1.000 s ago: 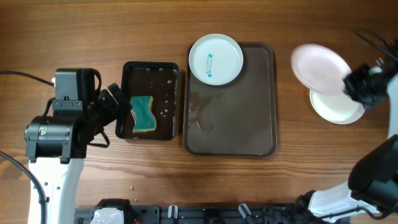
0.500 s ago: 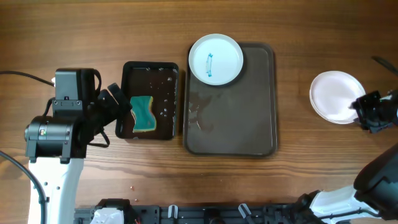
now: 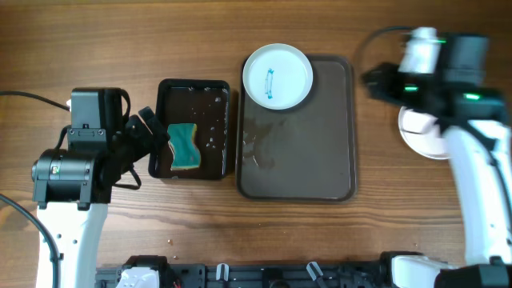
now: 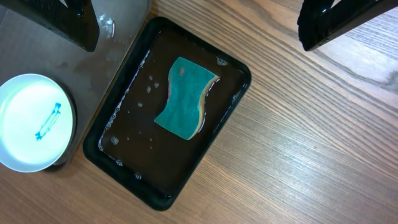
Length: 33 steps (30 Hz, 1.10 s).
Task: Clean dirty plates on tray and stack at the side
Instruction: 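Grasp the last white plate rim with the right gripper and drag it down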
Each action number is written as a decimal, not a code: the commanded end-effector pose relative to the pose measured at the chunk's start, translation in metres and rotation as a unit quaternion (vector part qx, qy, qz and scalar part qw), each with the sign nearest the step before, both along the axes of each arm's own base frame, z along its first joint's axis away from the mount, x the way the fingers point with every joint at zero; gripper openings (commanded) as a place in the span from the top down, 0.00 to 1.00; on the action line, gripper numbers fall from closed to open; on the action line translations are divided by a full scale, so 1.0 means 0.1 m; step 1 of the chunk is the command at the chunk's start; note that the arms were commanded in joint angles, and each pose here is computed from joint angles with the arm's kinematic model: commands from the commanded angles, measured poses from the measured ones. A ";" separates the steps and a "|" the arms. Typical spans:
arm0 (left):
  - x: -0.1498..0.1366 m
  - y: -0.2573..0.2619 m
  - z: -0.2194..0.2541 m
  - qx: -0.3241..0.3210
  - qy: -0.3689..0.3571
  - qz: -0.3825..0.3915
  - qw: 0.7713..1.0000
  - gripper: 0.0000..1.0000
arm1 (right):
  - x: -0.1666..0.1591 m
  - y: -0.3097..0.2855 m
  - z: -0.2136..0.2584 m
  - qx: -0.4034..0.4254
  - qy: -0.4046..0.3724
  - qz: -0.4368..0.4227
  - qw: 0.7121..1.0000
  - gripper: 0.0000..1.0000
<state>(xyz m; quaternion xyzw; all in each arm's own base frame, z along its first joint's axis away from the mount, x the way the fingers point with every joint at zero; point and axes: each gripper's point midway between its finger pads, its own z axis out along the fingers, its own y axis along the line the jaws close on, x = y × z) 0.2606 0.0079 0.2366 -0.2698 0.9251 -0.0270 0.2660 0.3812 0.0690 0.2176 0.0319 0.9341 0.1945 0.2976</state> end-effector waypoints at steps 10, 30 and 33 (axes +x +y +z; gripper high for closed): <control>0.01 0.01 0.06 -0.007 -0.012 0.009 1.000 0.00 | 0.99 0.61 -1.63 -0.127 -0.003 0.047 0.991 0.51; 0.01 0.01 0.06 -0.007 -0.012 0.009 1.000 0.00 | 0.78 0.65 -1.66 -0.022 0.079 -0.021 0.996 0.96; 0.02 0.01 0.07 -0.007 -0.013 0.009 1.000 0.00 | 0.59 0.52 -1.35 -0.040 0.087 -0.034 0.995 0.96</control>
